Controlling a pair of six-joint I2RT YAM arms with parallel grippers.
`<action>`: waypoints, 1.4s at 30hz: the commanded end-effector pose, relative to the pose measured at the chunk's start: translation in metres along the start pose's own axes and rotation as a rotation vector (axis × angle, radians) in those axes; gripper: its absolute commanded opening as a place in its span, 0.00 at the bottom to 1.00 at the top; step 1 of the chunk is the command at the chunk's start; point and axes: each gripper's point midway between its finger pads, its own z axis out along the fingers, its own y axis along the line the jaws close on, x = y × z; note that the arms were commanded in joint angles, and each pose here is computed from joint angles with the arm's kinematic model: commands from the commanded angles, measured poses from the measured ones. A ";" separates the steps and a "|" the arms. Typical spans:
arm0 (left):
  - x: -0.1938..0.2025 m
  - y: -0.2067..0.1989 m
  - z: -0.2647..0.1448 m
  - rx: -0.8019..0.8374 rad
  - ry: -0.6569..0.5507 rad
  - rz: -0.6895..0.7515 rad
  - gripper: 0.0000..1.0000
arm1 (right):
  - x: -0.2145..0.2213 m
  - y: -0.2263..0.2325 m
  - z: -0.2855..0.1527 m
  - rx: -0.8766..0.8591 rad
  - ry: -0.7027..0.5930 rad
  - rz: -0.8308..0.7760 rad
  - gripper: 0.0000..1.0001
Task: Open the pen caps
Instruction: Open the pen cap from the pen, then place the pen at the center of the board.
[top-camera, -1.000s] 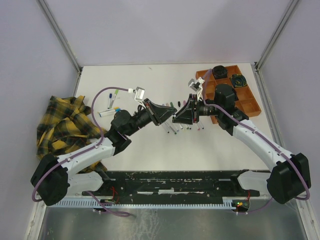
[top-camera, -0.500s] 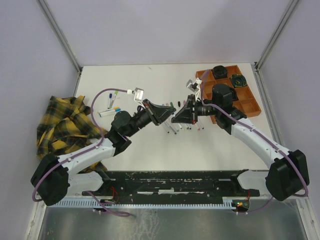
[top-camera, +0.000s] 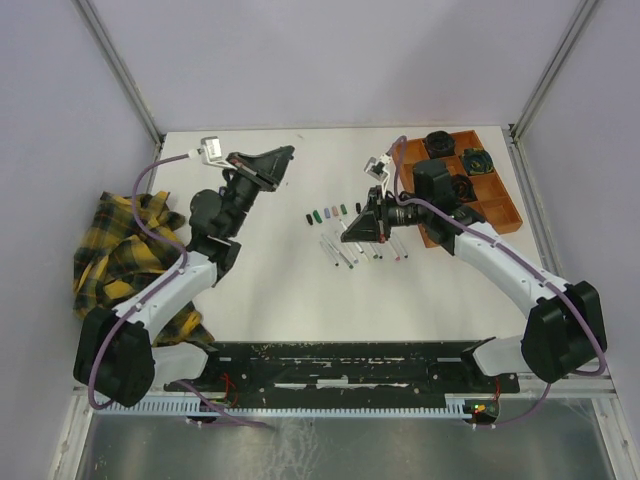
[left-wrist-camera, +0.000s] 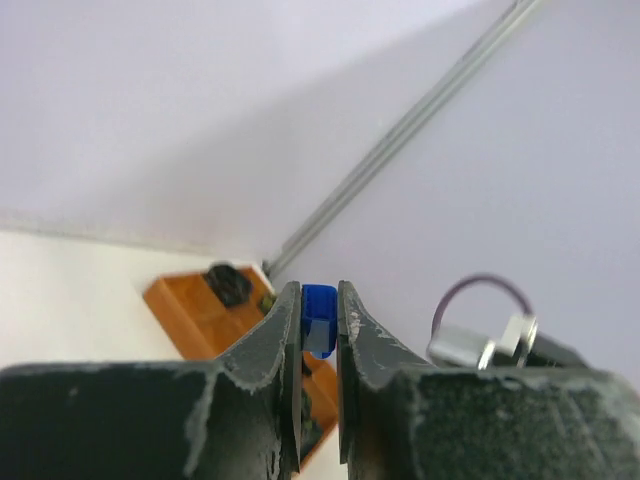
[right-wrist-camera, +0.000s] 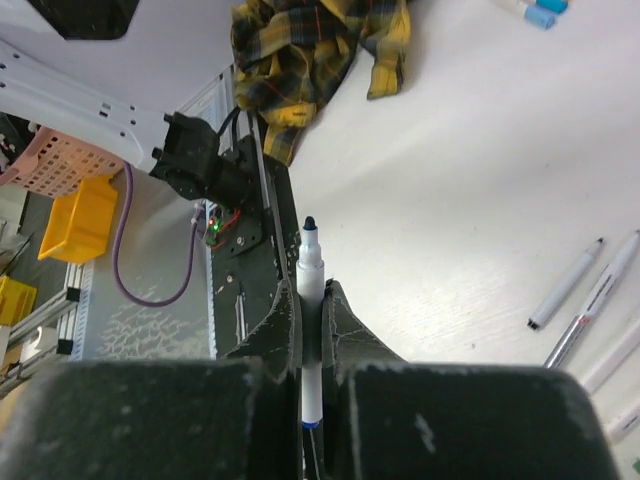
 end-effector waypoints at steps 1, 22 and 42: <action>-0.069 -0.018 0.004 0.029 -0.240 0.009 0.03 | 0.012 0.001 -0.004 -0.007 0.051 -0.001 0.00; 0.040 0.050 -0.058 -0.086 0.050 -0.122 0.03 | 0.068 -0.226 -0.113 0.981 0.371 0.052 0.01; 0.078 0.067 -0.089 -0.116 0.141 -0.177 0.03 | 0.124 -0.263 -0.126 1.015 0.543 0.224 0.16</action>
